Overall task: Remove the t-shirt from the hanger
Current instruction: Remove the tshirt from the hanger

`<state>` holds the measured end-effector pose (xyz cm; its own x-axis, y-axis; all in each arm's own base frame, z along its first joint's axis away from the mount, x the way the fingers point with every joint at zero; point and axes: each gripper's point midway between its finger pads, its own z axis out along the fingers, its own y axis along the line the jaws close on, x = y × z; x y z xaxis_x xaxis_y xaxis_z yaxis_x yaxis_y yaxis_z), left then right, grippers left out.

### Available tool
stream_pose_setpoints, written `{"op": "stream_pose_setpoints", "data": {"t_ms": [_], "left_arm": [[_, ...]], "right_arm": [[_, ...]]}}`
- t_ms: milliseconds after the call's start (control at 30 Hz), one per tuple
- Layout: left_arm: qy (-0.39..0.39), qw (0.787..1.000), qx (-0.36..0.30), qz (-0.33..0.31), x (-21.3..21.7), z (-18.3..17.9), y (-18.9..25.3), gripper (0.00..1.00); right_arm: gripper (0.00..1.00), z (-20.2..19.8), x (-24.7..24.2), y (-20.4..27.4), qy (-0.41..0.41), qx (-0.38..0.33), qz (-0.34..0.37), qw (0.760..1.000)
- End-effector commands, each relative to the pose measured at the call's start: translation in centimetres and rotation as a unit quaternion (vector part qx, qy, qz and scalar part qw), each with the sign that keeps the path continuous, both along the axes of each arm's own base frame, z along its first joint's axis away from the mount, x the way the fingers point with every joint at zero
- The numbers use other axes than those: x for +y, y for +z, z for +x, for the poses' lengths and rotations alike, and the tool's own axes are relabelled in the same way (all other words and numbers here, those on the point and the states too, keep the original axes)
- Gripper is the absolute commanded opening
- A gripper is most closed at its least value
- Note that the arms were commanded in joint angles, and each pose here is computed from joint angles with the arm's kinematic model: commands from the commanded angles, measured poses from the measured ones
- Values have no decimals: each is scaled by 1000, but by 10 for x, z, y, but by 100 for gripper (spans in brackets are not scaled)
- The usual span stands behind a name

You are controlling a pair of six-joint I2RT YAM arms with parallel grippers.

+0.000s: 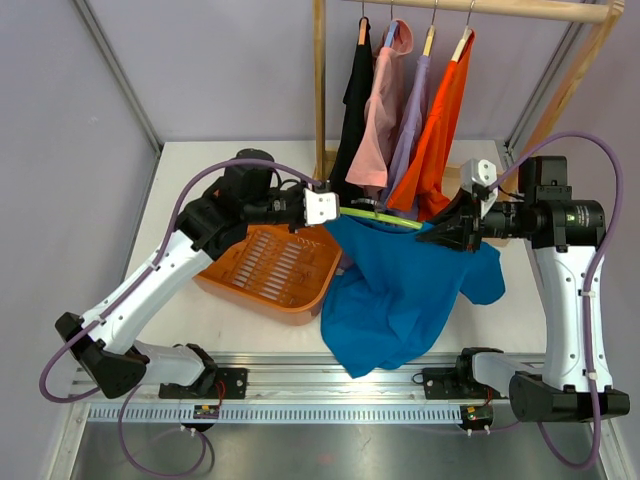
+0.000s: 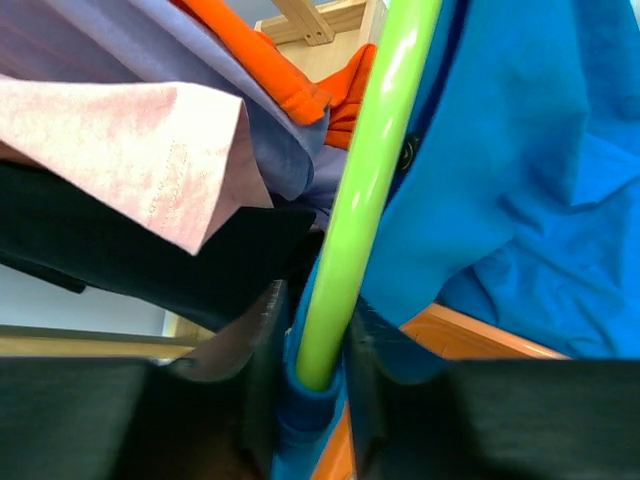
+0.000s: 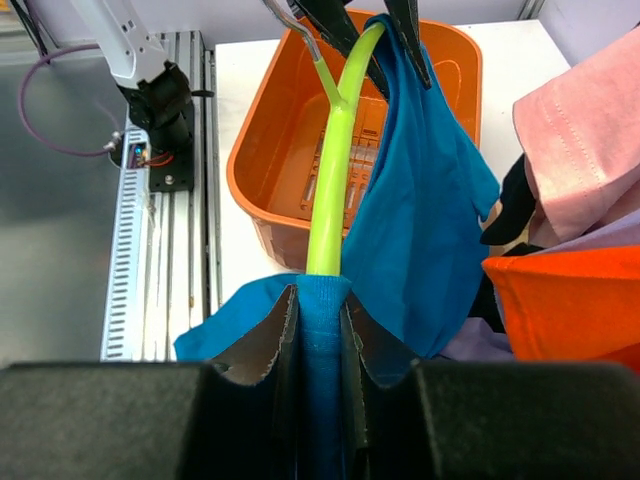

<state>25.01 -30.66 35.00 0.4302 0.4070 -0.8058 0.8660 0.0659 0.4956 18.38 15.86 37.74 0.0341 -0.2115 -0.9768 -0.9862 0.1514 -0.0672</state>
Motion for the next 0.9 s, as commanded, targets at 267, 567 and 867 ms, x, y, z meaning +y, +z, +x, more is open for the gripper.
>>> {"op": "stream_pose_setpoints", "data": {"t_ms": [267, 567, 867], "left_arm": [[-31, 997, 33, -66, -9, -18, 14, 0], [66, 987, 77, -121, -6, 5, 35, 0], [83, 978, 123, -147, -7, 3, 53, 0]], "right_arm": [[8, 20, -1, 7, -75, 102, 19, 992], [47, 52, -10, 28, -150, 93, 18, 984], [72, 69, -24, 79, -240, 59, 37, 968]]}}
